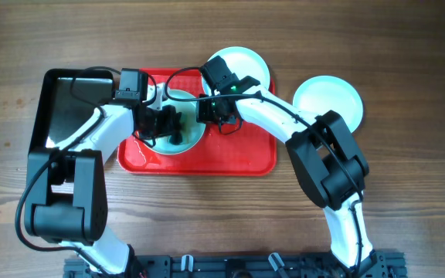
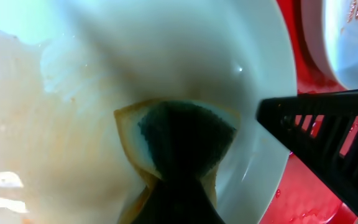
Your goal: Clean dirty plates on tray and stack at the side
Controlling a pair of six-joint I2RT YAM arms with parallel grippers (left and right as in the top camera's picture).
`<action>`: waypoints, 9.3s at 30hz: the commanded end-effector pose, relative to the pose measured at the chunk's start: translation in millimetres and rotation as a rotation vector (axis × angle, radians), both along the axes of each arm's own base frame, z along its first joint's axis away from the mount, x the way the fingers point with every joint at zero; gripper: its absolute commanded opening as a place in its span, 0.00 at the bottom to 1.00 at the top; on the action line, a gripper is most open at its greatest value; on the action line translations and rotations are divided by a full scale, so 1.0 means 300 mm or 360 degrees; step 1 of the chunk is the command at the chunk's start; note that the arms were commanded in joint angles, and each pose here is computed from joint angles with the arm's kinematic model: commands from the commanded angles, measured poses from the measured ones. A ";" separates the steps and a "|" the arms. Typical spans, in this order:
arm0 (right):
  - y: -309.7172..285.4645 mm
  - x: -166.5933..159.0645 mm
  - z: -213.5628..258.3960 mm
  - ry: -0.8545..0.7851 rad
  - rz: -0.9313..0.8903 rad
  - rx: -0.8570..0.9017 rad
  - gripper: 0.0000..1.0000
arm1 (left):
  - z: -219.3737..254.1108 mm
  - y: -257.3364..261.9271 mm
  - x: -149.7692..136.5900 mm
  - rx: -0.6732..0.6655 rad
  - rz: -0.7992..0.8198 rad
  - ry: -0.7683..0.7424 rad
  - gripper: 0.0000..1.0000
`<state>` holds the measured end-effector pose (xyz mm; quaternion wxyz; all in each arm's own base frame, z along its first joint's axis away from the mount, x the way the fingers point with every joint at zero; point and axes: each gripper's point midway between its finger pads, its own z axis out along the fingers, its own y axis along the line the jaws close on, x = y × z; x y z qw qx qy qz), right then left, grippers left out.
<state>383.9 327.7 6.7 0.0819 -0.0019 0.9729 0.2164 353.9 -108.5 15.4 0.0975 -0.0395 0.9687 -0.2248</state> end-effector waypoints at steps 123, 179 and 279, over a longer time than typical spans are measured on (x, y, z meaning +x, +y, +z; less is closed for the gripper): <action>0.039 -0.035 -0.117 0.0176 -0.0036 0.0081 0.04 | -0.055 0.719 0.128 0.0628 0.0777 0.0065 0.04; 0.045 -0.038 -0.110 0.0186 0.0000 0.0116 0.04 | -0.148 0.402 0.128 0.0944 0.0851 0.0204 0.04; -0.024 -0.014 1.112 -0.1978 0.0062 -0.1866 0.04 | 0.445 0.662 0.170 0.0368 0.0906 0.0029 0.04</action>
